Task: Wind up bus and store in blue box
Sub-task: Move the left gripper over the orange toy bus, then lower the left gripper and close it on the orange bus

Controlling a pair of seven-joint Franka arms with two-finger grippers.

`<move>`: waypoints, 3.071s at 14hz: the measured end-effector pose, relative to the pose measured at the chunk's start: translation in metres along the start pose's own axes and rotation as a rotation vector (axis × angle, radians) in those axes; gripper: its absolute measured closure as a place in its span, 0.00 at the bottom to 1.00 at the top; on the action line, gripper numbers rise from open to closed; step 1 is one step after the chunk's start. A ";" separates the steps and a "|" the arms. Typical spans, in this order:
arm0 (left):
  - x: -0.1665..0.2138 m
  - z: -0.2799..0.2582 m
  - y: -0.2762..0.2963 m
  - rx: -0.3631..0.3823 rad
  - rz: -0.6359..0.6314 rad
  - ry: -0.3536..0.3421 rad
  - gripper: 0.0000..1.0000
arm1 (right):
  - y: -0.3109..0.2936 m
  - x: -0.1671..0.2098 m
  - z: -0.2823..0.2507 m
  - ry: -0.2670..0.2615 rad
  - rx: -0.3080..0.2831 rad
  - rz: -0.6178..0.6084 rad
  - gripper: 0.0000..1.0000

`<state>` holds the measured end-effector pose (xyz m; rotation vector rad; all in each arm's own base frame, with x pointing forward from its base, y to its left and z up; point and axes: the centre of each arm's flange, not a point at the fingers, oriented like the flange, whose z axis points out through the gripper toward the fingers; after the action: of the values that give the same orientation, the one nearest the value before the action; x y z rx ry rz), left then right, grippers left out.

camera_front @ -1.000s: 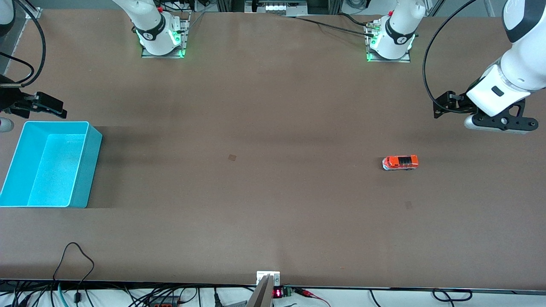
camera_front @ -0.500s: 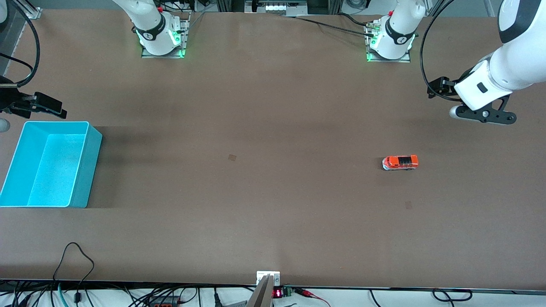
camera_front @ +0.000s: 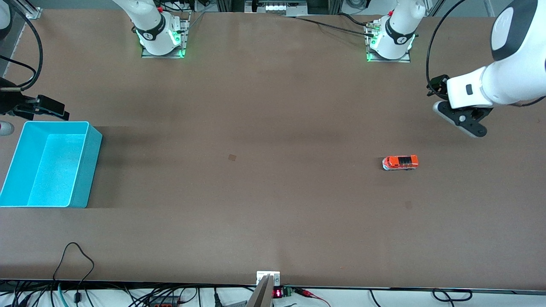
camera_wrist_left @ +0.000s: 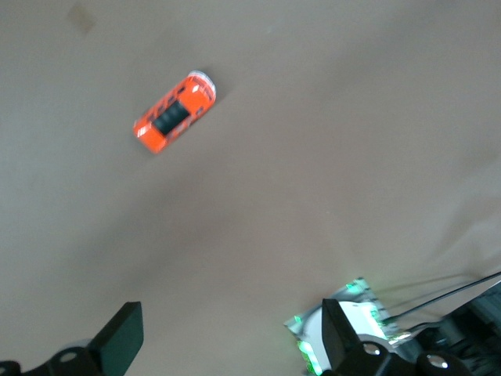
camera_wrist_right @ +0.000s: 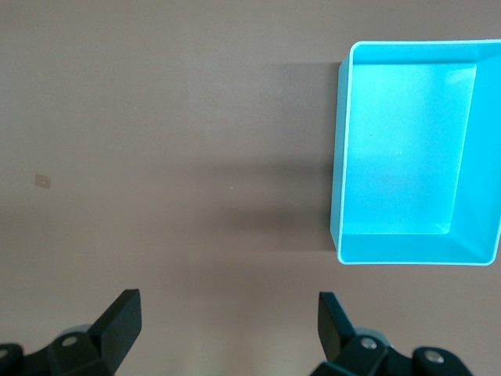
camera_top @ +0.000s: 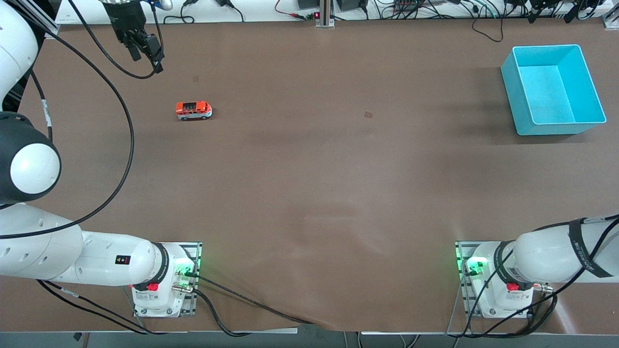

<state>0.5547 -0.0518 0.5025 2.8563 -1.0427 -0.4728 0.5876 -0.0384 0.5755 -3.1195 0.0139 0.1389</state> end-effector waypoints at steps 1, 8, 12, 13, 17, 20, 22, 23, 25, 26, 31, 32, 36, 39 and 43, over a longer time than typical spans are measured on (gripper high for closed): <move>0.010 0.012 -0.007 0.010 0.069 0.015 0.00 | 0.000 0.000 0.000 0.000 0.000 0.000 0.00; 0.077 0.123 -0.058 0.123 0.463 0.057 0.00 | 0.000 0.000 0.000 0.000 0.000 0.000 0.00; 0.095 0.166 -0.081 0.203 0.646 0.056 0.00 | 0.000 0.000 0.000 0.000 0.001 0.000 0.00; 0.096 0.181 -0.086 0.220 0.671 0.071 0.00 | 0.000 0.000 0.000 0.000 0.002 0.000 0.00; 0.088 0.247 -0.088 0.273 0.729 0.123 0.00 | -0.005 0.000 0.000 0.000 0.003 -0.009 0.00; 0.087 0.263 -0.087 0.269 0.741 0.122 0.00 | -0.007 0.000 0.000 0.000 0.003 -0.012 0.00; 0.086 0.266 -0.086 0.265 0.747 0.119 0.00 | -0.008 0.000 0.000 0.000 0.003 -0.013 0.00; 0.085 0.271 -0.084 0.256 0.750 0.114 0.00 | -0.007 0.000 0.000 0.000 0.003 -0.013 0.00; 0.083 0.277 -0.081 0.245 0.758 0.107 0.00 | -0.008 0.000 0.000 0.000 0.003 -0.013 0.00; 0.083 0.279 -0.080 0.241 0.763 0.104 0.00 | -0.008 0.000 0.000 0.000 0.003 -0.013 0.00; 0.087 0.280 -0.073 0.239 0.792 0.105 0.25 | -0.008 0.000 0.000 0.000 0.003 -0.013 0.00; 0.087 0.280 -0.072 0.239 0.793 0.105 0.35 | -0.008 0.000 0.000 0.000 0.003 -0.013 0.00; 0.087 0.278 -0.072 0.241 0.798 0.105 0.50 | -0.008 0.000 0.000 -0.001 0.003 -0.013 0.00; 0.087 0.279 -0.072 0.242 0.812 0.103 0.50 | -0.008 0.000 0.000 -0.001 0.003 -0.013 0.00; 0.086 0.279 -0.072 0.241 0.834 0.099 0.50 | -0.008 0.000 0.000 -0.001 0.003 -0.013 0.00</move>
<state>0.5760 -0.0389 0.2024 2.2466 -2.1941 -0.1326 0.5880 -0.0307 0.5753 -3.1162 -0.0064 0.1395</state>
